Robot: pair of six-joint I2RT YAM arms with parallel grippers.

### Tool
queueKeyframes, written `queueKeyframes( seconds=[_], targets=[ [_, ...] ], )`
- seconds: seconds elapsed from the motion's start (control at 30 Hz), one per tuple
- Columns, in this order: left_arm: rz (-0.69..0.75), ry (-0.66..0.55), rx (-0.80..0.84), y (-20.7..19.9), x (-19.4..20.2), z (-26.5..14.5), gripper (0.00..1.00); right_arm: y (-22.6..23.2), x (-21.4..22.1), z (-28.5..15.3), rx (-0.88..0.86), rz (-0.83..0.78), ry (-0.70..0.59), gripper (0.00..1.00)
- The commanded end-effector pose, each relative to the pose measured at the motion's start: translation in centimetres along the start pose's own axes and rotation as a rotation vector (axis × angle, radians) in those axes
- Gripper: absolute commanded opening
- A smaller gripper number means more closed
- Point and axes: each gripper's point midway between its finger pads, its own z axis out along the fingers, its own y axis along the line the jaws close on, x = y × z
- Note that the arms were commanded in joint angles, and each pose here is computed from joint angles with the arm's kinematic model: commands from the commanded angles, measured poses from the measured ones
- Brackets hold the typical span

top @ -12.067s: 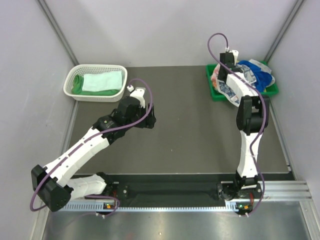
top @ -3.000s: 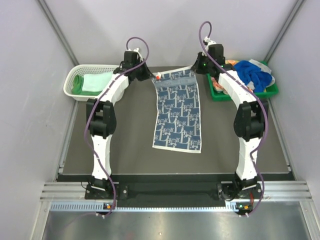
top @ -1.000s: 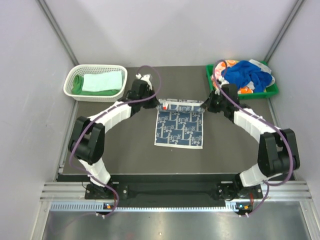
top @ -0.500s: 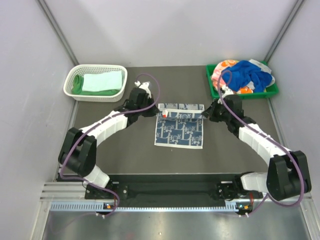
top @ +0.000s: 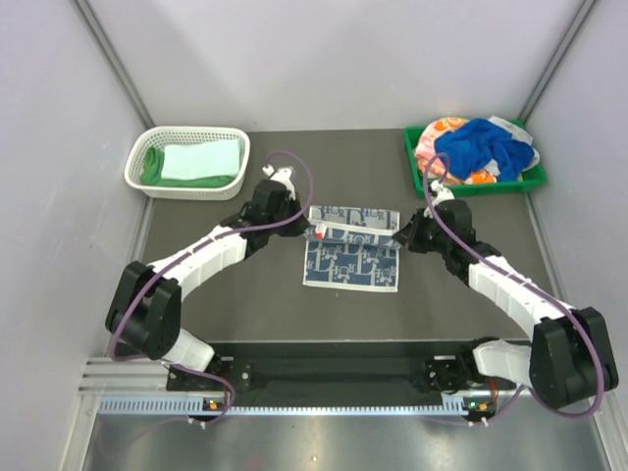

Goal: Fold and stack the towels
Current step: Fold the towel

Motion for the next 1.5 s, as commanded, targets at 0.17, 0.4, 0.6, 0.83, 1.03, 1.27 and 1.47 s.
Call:
queueKeyframes(
  seconds=[0.17,0.4,0.6,0.83,1.03,1.27,1.47],
  targets=[
    [0.01,0.025,-0.139,3.7,2.9,-0.3,0.0,-2.7,2.3,0.3,0.09,0.003,0.012,0.0],
    [0.006,0.068,-0.12,3.7,5.3,0.1,0.0,-3.0,4.3,0.7,0.084,0.006,0.045,0.03],
    [-0.006,0.1,-0.113,4.0,7.2,0.4,0.0,-3.3,6.2,1.0,0.085,0.013,0.079,0.06],
    [-0.001,0.119,-0.105,4.0,8.4,0.3,0.13,-3.5,6.6,0.8,0.098,0.018,0.086,0.2],
    [-0.006,0.145,-0.064,3.6,9.5,0.1,0.1,-3.2,5.9,0.5,0.102,0.013,0.069,0.28],
    [0.001,0.159,-0.042,3.2,9.8,0.3,0.08,-2.1,5.5,1.3,0.122,-0.036,0.068,0.34],
    [0.029,0.182,-0.014,2.8,10.3,0.3,0.08,-0.8,5.4,1.7,0.149,-0.075,0.061,0.34]
  ],
)
